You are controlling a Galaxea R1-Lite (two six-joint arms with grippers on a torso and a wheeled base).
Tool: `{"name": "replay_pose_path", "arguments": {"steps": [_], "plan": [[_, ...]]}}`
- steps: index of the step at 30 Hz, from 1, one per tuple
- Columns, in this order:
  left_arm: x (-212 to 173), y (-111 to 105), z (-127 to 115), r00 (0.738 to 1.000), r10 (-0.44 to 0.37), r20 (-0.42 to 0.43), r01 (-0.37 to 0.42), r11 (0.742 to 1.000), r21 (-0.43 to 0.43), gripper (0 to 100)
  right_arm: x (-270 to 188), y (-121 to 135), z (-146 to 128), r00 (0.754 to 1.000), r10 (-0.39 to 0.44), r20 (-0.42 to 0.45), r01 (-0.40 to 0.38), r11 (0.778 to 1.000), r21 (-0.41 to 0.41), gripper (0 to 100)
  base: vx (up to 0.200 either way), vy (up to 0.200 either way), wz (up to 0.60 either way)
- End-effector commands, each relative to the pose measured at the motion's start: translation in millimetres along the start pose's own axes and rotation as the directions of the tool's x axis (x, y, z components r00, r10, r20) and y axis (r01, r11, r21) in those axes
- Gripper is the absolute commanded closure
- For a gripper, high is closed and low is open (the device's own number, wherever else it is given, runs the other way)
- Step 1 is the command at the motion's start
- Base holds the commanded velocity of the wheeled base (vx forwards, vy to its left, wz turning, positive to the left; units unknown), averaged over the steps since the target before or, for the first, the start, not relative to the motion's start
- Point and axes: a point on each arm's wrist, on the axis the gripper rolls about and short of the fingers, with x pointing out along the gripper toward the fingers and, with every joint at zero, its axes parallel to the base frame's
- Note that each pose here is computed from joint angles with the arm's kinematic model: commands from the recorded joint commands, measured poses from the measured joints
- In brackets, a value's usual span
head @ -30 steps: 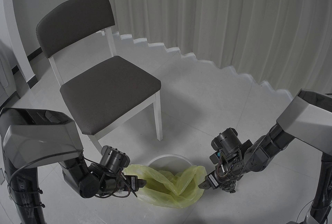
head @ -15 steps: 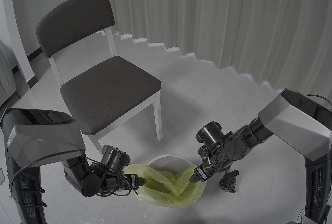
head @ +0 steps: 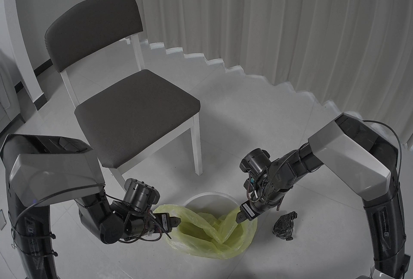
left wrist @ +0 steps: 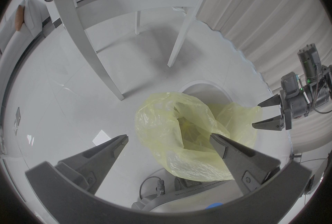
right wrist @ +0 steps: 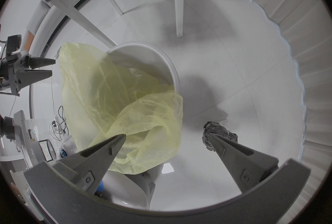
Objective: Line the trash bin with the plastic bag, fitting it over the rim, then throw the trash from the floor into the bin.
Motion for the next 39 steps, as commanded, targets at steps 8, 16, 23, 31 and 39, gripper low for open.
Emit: {"name": "replay_pose_path", "arguments": {"steps": [8,16,23,31,39], "plan": [[-4.0,-4.5,3.5,1.000,-0.015,0.020,0.015,1.000,-0.019,0,14.8,-11.3,2.9,1.000,0.009,-0.010,-0.009,0.999,-0.042,100,0.000,0.000,0.00],[-2.7,-5.8,3.7,1.000,-0.018,0.022,0.018,1.000,-0.020,0,12.7,-12.3,5.9,1.000,0.022,0.001,-0.021,0.999,-0.045,100,0.000,0.000,0.00],[-5.3,-6.2,2.0,1.000,-0.018,0.026,0.019,0.999,-0.044,0,-0.5,-17.3,5.0,1.000,0.019,0.012,-0.019,0.999,-0.044,100,0.000,0.000,0.00],[-35.1,-4.4,2.9,0.999,-0.026,0.035,0.027,0.999,-0.044,0,-72.5,-18.7,-8.0,0.998,0.020,-0.053,-0.022,0.999,-0.031,100,0.000,0.000,0.00],[-68.9,-15.8,-10.5,0.999,-0.044,-0.021,0.044,0.998,-0.039,0,-125.4,-6.1,-36.3,0.991,0.028,-0.129,-0.035,0.998,-0.052,100,0.000,0.000,0.00]]}}
